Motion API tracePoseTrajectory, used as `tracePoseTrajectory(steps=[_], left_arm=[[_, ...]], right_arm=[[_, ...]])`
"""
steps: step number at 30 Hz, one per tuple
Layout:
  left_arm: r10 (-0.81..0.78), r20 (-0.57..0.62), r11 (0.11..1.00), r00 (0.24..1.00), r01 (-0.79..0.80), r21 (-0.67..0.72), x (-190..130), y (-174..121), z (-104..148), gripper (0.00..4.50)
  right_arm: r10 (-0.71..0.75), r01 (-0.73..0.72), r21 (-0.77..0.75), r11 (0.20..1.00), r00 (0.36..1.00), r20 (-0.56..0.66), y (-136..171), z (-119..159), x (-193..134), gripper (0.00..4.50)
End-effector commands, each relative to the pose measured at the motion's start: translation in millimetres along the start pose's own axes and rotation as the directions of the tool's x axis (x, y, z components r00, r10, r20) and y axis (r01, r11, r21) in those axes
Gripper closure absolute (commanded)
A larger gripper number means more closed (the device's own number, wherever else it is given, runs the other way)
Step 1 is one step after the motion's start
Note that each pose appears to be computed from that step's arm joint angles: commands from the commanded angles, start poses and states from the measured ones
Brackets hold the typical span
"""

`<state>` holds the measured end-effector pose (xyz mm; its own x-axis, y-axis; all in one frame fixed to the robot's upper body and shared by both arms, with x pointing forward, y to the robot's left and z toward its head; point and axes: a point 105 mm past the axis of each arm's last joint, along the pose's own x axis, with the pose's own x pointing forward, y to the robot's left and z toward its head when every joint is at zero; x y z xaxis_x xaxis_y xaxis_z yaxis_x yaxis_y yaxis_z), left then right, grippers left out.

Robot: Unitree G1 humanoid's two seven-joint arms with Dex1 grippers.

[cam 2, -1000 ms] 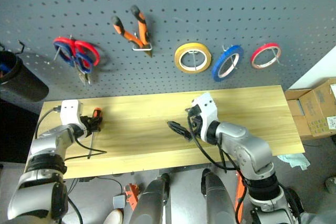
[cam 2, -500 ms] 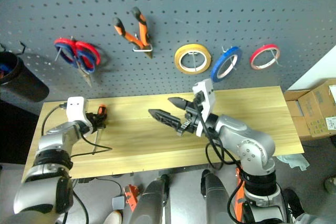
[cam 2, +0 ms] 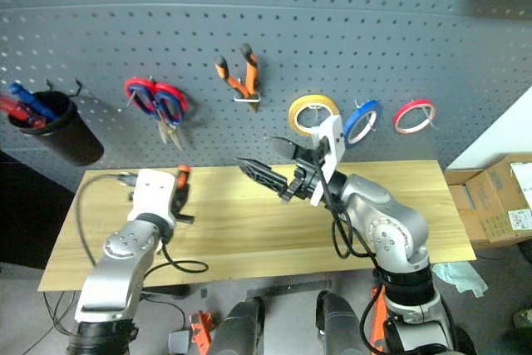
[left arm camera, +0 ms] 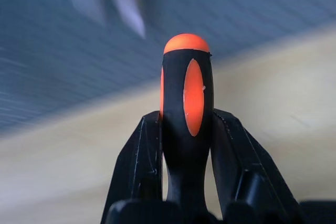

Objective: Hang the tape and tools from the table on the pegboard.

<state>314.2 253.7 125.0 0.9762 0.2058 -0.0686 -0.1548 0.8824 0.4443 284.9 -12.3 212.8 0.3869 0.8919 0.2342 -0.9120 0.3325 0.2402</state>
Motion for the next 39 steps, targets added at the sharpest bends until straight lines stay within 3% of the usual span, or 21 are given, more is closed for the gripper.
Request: tracePoseTrajectory(steps=[1, 5, 9, 17, 25, 33, 39], left_arm=[[0.171, 0.109, 0.982, 0.979, -0.178, 0.060, -17, 31, 20, 3.59], [0.317, 0.210, 0.937, 0.925, -0.339, 0.081, -41, 58, 36, 3.59], [0.401, 0.311, 0.904, 0.862, -0.428, 0.022, -26, 80, 70, 3.59], [0.347, 0.392, 0.938, 0.852, -0.305, -0.166, 41, 107, 132, 3.59], [0.273, 0.416, 0.927, 0.867, -0.122, -0.355, 93, 111, 175, 3.59], [0.270, 0.411, 0.924, 0.871, -0.114, -0.364, 112, 116, 175, 3.59], [0.279, 0.347, 0.915, 0.896, -0.138, -0.380, 119, 115, 145, 3.59]], right_arm=[[0.080, -0.080, 0.000, 0.997, 0.995, 0.055, 14, 11, 1, 0.00], [0.115, -0.117, 0.020, 0.993, 0.991, 0.068, 14, 14, 5, 0.00], [0.141, -0.143, 0.014, 0.990, 0.986, 0.093, 13, 19, 17, 0.00], [0.152, -0.147, -0.045, 0.988, 0.979, 0.140, 7, 32, 38, 0.00], [0.119, -0.105, -0.087, 0.991, 0.978, 0.172, 0, 38, 42, 0.00], [0.088, -0.072, -0.099, 0.993, 0.980, 0.177, -3, 39, 39, 0.00], [0.059, -0.041, -0.105, 0.994, 0.983, 0.174, -8, 39, 34, 0.00]])
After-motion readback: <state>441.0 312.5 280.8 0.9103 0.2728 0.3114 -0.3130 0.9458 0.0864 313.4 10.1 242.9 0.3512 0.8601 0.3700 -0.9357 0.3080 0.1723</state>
